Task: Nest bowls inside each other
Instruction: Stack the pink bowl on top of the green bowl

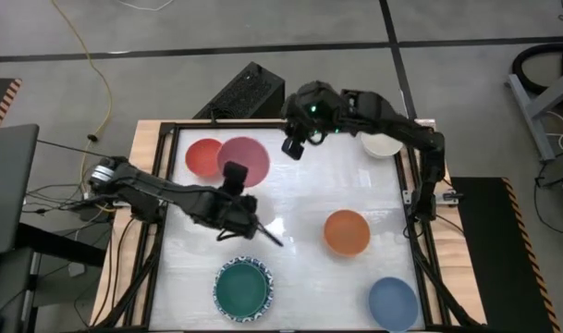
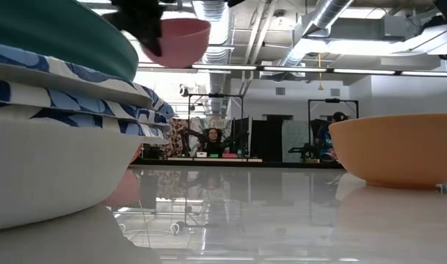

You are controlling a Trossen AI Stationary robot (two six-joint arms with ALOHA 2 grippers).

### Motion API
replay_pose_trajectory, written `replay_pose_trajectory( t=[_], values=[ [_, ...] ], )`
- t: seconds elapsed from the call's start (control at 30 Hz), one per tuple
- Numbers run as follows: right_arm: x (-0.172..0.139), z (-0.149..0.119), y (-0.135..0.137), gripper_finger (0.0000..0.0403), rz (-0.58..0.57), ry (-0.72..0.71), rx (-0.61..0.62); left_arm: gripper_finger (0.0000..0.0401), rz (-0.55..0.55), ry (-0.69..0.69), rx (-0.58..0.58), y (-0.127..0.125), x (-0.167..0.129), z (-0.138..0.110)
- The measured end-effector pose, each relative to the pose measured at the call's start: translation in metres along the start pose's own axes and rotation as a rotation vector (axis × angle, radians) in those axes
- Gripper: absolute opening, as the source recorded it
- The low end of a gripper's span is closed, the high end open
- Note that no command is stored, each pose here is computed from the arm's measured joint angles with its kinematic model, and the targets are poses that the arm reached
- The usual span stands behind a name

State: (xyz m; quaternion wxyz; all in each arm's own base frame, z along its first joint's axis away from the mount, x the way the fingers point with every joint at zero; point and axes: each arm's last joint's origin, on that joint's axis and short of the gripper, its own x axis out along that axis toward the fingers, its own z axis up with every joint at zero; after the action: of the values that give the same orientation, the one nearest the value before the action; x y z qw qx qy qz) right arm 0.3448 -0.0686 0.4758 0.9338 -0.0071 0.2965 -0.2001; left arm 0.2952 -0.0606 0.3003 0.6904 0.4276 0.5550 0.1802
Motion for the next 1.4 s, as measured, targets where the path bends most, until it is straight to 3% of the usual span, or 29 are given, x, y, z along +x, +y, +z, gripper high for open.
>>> replay_pose_trajectory(
  t=[0.2,0.47,0.67,0.83,1.07,1.2,1.4],
  values=[
    [-0.003,-0.002,0.026,0.0146,-0.049,0.006,-0.094,0.0000,0.234,0.084,0.080,0.016,0.022,0.008],
    [-0.007,-0.001,0.035,0.0148,-0.050,-0.011,-0.091,0.0000,0.330,0.118,0.125,0.031,0.031,0.014],
    [-0.003,-0.001,0.035,0.0175,-0.190,-0.011,-0.107,0.0000,0.348,0.111,0.135,0.034,0.032,0.017],
    [0.000,0.001,0.032,0.0193,-0.198,-0.025,-0.093,0.0000,0.350,0.108,0.129,0.034,0.032,0.018],
    [0.027,-0.005,0.033,0.0185,-0.209,0.036,-0.110,0.0000,0.352,0.109,0.136,0.034,0.032,0.018],
    [0.029,-0.006,0.031,0.0145,-0.213,0.053,-0.111,0.0000,0.355,0.099,0.127,0.035,0.031,0.019],
    [0.030,-0.007,0.026,0.0019,-0.224,0.062,-0.095,0.0000,0.305,0.040,0.113,0.034,0.031,0.023]
  ],
)
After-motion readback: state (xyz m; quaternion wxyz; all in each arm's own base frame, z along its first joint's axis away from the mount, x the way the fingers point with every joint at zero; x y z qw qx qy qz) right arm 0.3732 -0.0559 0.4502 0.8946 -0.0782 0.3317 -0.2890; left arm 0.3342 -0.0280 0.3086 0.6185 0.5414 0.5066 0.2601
